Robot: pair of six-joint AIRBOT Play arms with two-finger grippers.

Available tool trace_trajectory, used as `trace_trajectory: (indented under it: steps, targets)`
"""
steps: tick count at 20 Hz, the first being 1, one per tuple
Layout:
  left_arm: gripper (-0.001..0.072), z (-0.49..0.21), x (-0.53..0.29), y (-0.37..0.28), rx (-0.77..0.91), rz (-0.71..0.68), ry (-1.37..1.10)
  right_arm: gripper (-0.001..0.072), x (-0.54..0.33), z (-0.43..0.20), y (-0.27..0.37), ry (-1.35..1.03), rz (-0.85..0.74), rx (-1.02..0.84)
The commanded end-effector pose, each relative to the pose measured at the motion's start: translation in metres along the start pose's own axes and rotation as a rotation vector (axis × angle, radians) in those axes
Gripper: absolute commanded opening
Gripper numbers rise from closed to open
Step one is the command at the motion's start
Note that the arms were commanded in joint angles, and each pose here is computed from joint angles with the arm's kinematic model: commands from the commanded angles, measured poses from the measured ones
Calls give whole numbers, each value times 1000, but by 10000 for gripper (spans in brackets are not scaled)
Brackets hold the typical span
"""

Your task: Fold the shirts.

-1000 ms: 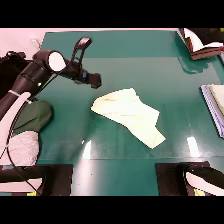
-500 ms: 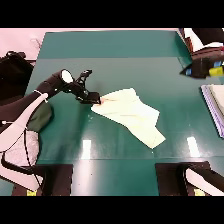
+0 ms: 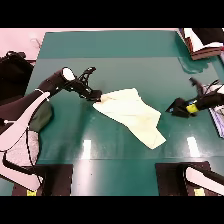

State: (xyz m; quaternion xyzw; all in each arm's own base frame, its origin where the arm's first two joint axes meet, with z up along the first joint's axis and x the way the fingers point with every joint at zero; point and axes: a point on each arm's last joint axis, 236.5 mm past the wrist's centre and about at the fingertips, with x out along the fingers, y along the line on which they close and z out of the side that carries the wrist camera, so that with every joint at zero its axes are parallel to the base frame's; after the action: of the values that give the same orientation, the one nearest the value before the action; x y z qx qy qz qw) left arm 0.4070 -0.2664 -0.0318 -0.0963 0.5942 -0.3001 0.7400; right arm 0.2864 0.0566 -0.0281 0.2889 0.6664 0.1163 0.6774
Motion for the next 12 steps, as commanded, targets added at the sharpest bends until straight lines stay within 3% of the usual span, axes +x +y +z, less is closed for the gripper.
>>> trace_trajectory:
  steps: [1,4,5,8,12]
  targets:
    - [27,6,-6,-6,20,-9,-7,458,58,-6,0,65,86,67]
    - [27,2,-6,-7,21,-12,13,444,87,3,11,57,78,38]
    - [27,0,-6,-7,21,-13,20,382,92,6,14,48,67,18]
    - [26,1,-14,-11,35,-9,12,19,84,21,34,6,69,-70]
    - [26,48,-119,-44,231,106,-232,18,-24,54,121,-230,139,-342]
